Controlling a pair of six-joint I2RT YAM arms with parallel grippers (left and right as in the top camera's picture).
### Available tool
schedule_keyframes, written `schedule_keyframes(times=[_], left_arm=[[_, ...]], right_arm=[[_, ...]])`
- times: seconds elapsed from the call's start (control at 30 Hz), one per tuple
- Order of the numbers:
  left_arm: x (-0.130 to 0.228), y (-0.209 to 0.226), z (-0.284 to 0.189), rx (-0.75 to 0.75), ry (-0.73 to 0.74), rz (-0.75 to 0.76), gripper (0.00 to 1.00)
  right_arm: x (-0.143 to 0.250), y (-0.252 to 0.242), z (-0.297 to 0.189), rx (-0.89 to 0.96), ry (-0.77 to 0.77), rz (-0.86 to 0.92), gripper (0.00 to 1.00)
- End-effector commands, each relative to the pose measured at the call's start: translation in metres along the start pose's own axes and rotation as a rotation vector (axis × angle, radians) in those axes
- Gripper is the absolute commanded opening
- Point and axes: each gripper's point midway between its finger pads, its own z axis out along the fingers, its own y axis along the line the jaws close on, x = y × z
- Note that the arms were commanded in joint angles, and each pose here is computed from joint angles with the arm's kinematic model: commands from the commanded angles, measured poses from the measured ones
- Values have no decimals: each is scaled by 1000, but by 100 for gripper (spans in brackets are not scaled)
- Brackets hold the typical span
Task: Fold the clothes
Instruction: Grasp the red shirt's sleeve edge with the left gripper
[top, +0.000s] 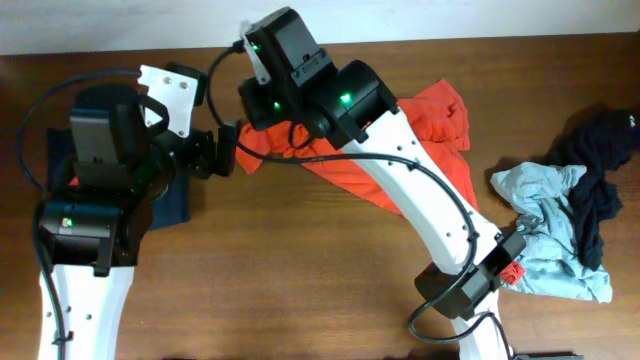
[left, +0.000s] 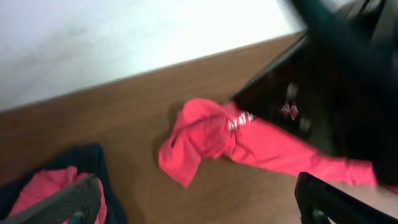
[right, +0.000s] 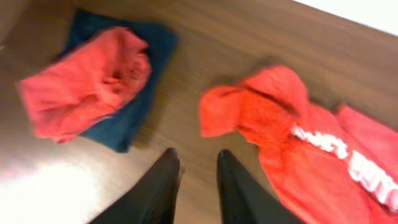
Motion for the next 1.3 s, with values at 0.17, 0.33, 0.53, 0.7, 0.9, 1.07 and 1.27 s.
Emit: schedule_keyframes(times=[0.17, 0.33, 0.53, 0.7, 0.9, 1.07, 1.27], left_arm=[[28, -21, 62, 177, 157, -17, 99], [53, -34, 130, 239, 244, 54, 99], [86, -42, 211, 205, 307, 107, 84], [116, -57, 264, 194, 333, 181, 79], [158, -54, 299, 104, 421, 226, 60], [150, -48, 303, 55, 393, 237, 48], [114, -45, 291, 25, 337, 241, 57]], right_arm=[[-10, -135, -38, 235, -21, 289, 59], [9, -191, -52, 214, 54, 427, 60], [38, -237, -71, 253, 137, 547, 60], [51, -255, -80, 285, 171, 589, 60], [55, -256, -81, 290, 190, 561, 60], [55, -256, -81, 290, 190, 561, 60], [56, -262, -83, 324, 188, 545, 61]])
